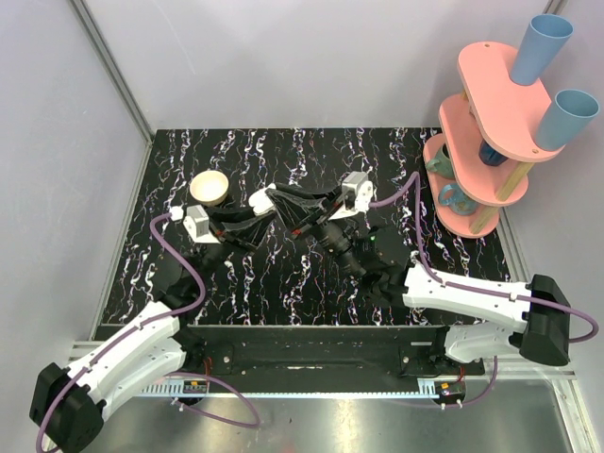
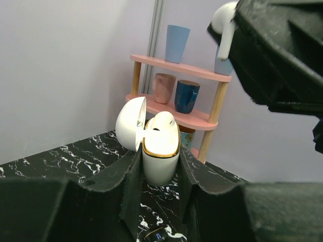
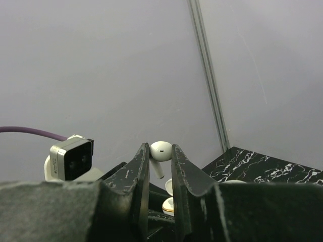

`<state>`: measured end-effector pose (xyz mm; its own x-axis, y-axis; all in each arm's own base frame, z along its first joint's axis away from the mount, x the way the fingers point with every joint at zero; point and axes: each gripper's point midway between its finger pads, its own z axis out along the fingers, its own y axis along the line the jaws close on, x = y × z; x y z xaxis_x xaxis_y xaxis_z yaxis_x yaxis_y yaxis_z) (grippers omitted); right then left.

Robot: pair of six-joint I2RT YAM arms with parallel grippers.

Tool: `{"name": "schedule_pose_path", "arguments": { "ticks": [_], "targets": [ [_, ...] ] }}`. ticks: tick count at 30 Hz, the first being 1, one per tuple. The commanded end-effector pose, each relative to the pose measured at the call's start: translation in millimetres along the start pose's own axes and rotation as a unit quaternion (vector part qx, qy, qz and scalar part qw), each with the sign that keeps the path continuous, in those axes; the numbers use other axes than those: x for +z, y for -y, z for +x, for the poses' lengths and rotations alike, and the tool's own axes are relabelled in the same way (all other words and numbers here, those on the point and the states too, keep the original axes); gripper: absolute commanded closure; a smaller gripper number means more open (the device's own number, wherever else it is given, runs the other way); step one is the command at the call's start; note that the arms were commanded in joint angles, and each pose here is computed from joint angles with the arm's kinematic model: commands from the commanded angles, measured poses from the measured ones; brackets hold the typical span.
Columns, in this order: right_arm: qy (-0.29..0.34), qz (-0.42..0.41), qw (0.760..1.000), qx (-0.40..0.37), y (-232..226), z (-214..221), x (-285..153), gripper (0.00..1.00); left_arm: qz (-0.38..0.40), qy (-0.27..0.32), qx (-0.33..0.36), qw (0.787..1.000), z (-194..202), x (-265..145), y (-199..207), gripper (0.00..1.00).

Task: Insert the wireless bluetooth earbuds into the charging case
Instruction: Insert the left earbud into the left side groove of the charging case.

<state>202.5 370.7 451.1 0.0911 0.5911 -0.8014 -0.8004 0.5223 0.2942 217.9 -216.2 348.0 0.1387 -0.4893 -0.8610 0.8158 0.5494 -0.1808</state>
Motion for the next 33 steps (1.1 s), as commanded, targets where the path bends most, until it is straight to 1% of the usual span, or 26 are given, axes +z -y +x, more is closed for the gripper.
{"name": "schedule_pose_path", "arguments": {
  "ticks": [1,13,33],
  "targets": [
    [0.007,-0.013,1.0,0.016,-10.1,-6.3,5.2,0.88,0.019,0.077,0.023,0.997,-48.6,12.4,13.1,1.0],
    [-0.032,-0.017,0.999,-0.003,-10.3,25.1,10.2,0.88,0.033,0.078,0.013,0.996,-47.6,15.3,21.9,1.0],
    [-0.055,-0.005,0.998,-0.028,-4.8,35.4,4.8,0.89,0.024,0.093,0.015,0.995,-54.8,12.5,22.9,1.0]
  ]
}}
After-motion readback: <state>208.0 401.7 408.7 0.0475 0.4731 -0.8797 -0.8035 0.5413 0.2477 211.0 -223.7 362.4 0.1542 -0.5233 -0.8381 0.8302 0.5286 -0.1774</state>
